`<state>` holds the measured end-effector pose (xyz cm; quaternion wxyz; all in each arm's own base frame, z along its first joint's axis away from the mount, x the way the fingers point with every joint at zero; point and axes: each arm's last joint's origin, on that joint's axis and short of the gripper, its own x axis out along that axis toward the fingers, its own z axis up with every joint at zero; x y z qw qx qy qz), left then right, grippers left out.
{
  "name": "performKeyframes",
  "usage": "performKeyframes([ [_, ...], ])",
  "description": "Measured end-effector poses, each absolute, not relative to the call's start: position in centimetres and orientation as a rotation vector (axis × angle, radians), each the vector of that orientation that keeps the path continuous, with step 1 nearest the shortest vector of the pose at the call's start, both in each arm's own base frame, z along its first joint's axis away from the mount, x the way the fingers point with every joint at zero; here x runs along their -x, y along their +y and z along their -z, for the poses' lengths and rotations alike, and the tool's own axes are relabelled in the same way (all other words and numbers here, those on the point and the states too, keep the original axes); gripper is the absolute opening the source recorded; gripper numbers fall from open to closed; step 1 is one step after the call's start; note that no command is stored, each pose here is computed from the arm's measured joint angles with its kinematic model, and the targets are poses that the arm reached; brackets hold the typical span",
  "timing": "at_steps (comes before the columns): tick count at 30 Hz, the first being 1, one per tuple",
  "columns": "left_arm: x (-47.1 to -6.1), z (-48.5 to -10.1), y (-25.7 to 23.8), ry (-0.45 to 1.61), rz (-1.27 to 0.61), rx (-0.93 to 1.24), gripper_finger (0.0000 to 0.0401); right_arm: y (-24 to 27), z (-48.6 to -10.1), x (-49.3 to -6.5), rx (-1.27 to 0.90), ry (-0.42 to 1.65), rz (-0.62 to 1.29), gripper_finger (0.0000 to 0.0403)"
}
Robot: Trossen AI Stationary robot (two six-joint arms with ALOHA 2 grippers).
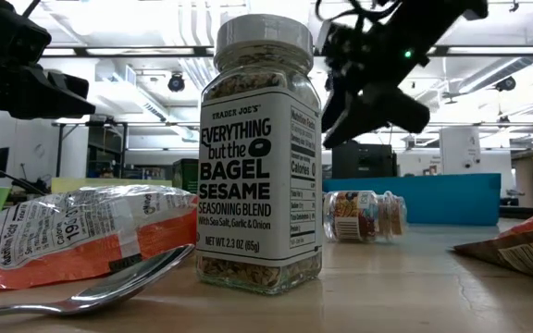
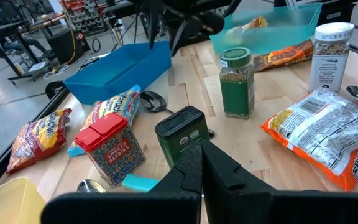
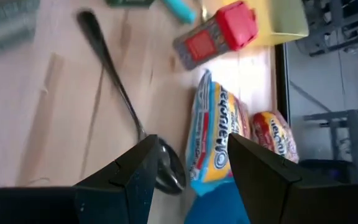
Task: Pick & Place Food Item
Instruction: Put the blue noodle pack into the green bin
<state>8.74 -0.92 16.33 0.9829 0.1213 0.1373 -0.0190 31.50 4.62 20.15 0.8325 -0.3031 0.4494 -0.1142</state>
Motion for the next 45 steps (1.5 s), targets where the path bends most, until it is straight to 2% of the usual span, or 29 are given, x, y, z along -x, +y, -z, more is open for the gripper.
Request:
performKeyframes([
  [5, -8.7, -16.3, -0.9, 0.276, 0.038, -0.244, 0.0, 4.0, -19.3, -32.7, 0.688, 1.099, 0.231, 0.0193],
  [16, -8.7, -16.3, -0.9, 0.276, 0.039, -0.244, 0.0, 2.9, -18.1, -35.9, 0.686, 1.223, 0.241, 0.0193],
  [21, -8.7, -16.3, -0.9, 0.276, 0.039, -0.244, 0.0, 1.8, -17.9, -36.1, 0.58, 1.267, 0.328, 0.0195],
  [31, -8.7, -16.3, -0.9, 0.277, 0.039, -0.244, 0.0, 0.1, -17.8, -36.0, 0.624, 1.304, 0.346, 0.0254],
  [45, -8.7, -16.3, -0.9, 0.276, 0.039, -0.244, 0.0, -0.7, -13.7, -36.2, 0.757, 1.427, 0.325, 0.0258],
])
